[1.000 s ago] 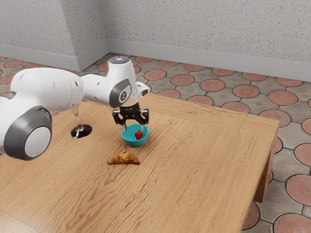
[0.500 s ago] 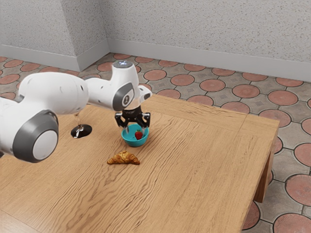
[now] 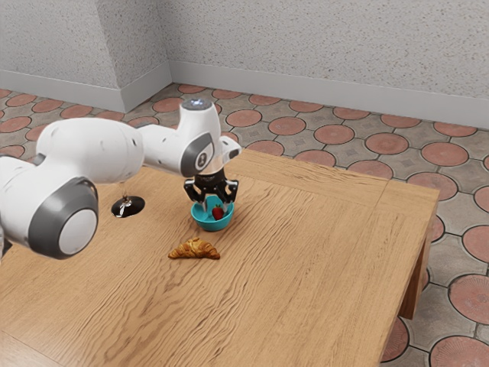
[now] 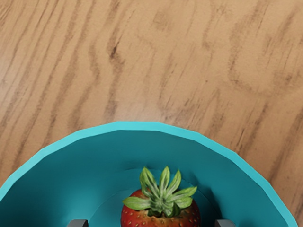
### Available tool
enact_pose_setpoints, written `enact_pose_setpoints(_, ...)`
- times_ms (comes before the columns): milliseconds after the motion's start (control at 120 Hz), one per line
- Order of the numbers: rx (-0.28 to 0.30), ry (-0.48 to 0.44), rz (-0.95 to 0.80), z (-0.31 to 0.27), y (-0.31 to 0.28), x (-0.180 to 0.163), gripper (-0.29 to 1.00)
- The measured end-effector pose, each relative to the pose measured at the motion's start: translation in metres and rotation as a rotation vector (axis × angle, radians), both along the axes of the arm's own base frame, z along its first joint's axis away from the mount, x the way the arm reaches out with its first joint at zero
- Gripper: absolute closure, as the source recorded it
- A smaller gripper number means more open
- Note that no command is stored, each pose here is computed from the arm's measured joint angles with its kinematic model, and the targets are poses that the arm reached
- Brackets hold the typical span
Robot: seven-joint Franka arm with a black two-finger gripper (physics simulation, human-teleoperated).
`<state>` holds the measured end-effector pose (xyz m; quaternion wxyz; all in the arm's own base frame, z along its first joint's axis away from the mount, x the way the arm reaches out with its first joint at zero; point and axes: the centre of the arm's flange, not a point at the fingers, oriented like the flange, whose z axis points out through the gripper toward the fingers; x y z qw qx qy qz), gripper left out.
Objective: Take strawberry from the bowl
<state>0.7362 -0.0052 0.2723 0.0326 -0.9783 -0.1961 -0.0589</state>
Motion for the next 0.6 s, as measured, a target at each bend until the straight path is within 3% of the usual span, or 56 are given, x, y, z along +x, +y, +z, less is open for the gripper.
enact_pose_setpoints(600, -0.003, 0.005, -0.005, -0.016, 0.003, 0.008, 0.43)
